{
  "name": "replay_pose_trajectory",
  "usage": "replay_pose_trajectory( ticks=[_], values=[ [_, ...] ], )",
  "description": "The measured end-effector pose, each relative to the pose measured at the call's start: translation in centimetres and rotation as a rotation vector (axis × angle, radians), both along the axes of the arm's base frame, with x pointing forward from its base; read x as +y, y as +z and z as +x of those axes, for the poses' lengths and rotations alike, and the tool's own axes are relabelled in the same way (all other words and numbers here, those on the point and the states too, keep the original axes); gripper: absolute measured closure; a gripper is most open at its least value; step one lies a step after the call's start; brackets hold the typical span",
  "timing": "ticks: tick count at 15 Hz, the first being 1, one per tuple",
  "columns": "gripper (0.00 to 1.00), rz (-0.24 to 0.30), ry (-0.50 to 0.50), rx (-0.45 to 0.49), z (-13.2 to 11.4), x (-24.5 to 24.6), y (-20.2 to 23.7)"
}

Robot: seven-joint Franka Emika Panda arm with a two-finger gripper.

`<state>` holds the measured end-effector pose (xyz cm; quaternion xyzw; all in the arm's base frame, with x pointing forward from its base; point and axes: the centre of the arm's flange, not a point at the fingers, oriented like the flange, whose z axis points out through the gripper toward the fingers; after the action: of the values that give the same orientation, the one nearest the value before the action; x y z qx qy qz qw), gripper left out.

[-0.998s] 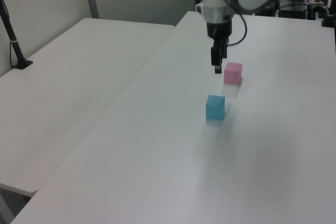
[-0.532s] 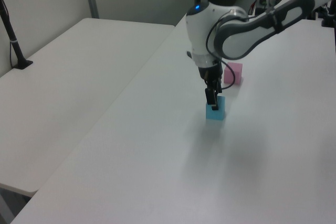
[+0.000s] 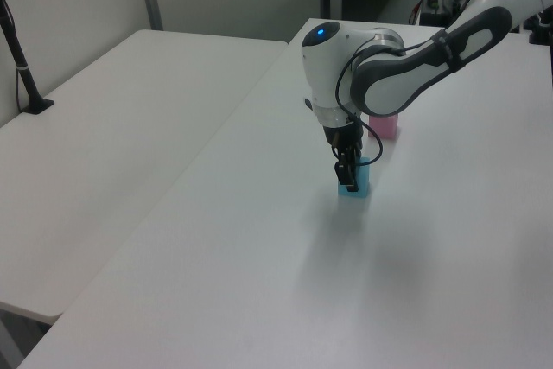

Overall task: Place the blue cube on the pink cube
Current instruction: 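Close the gripper on the light-blue cube and lift it, then carry the held blue cube over the pink cube, then lower the blue cube onto the pink cube's top and release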

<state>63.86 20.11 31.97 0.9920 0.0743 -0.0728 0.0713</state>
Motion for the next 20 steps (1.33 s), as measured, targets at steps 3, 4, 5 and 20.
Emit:
replay_pose_trajectory(
  ticks=[3,4,5,20],
  values=[
    [0.39,0.001,-0.014,-0.016,0.0,-0.6,2.9],
    [0.39,0.000,-0.027,-0.024,0.0,-1.3,4.9],
    [0.39,0.002,-0.046,-0.035,0.0,-2.4,7.1],
    [0.39,0.021,-0.184,0.031,1.0,-25.6,10.3]
  ],
)
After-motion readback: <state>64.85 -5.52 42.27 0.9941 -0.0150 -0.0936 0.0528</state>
